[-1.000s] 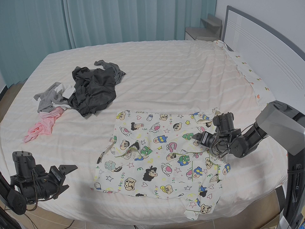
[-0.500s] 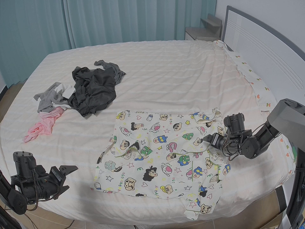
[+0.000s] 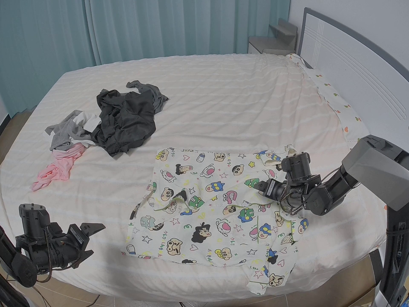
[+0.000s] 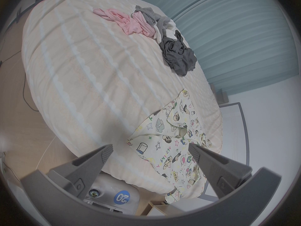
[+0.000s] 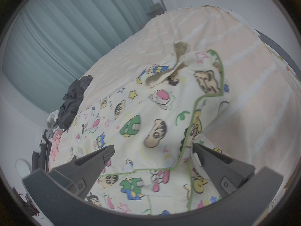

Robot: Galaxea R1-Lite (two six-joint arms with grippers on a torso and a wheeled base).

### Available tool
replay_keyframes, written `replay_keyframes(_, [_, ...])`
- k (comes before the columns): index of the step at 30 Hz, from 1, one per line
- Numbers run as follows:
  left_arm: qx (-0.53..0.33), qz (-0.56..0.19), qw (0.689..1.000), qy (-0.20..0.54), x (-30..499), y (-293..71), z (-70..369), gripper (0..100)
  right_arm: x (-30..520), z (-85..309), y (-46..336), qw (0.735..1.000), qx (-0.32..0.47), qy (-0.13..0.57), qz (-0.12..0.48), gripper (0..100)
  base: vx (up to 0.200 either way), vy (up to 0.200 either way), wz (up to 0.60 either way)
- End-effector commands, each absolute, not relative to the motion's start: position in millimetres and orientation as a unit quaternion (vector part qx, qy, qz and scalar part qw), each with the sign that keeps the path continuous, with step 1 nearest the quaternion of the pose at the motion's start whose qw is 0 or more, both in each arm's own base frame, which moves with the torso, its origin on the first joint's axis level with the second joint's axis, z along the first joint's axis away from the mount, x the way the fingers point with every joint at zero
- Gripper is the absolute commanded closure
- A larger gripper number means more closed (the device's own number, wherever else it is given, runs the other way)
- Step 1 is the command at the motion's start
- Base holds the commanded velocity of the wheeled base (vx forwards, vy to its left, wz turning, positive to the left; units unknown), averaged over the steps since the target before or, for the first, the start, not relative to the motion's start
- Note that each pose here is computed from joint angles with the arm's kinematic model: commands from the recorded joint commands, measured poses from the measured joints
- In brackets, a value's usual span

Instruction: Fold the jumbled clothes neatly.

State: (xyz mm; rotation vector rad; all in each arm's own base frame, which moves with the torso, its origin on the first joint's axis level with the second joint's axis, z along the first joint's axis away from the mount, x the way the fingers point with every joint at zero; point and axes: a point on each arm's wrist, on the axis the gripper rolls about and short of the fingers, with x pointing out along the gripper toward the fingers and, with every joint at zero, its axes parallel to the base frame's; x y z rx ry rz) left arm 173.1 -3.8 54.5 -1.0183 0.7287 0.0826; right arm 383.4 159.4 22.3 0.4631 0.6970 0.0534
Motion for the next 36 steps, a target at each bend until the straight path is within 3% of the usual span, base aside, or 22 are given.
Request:
replay_keyframes(1, [-0.48,0.047,0.802,0.352,170,-4,50,0,377,27,177,0.915,0.222,0.334,0.048,0,0.0,0.0,0.0])
replay_keyframes(8, [-0.482,0.048,0.801,0.351,170,-4,51,0,366,27,202,0.914,0.21,0.339,0.081,0,0.0,0.0,0.0])
replay_keyframes(13, [-0.483,0.048,0.801,0.352,170,-4,50,0,369,27,201,0.917,0.209,0.332,0.067,0,0.0,0.0,0.0])
replay_keyframes(17, [-0.483,0.049,0.8,0.354,170,-4,49,0,370,36,180,0.92,0.22,0.322,0.036,0,0.0,0.0,0.0])
replay_keyframes(26, [-0.482,0.05,0.799,0.357,171,-4,48,0,347,68,129,0.897,0.313,0.311,-0.021,0,0.0,0.0,0.0])
replay_keyframes(36, [-0.482,0.048,0.799,0.357,171,-5,48,0,344,29,56,0.874,0.303,0.368,-0.09,0,0.0,0.0,0.0])
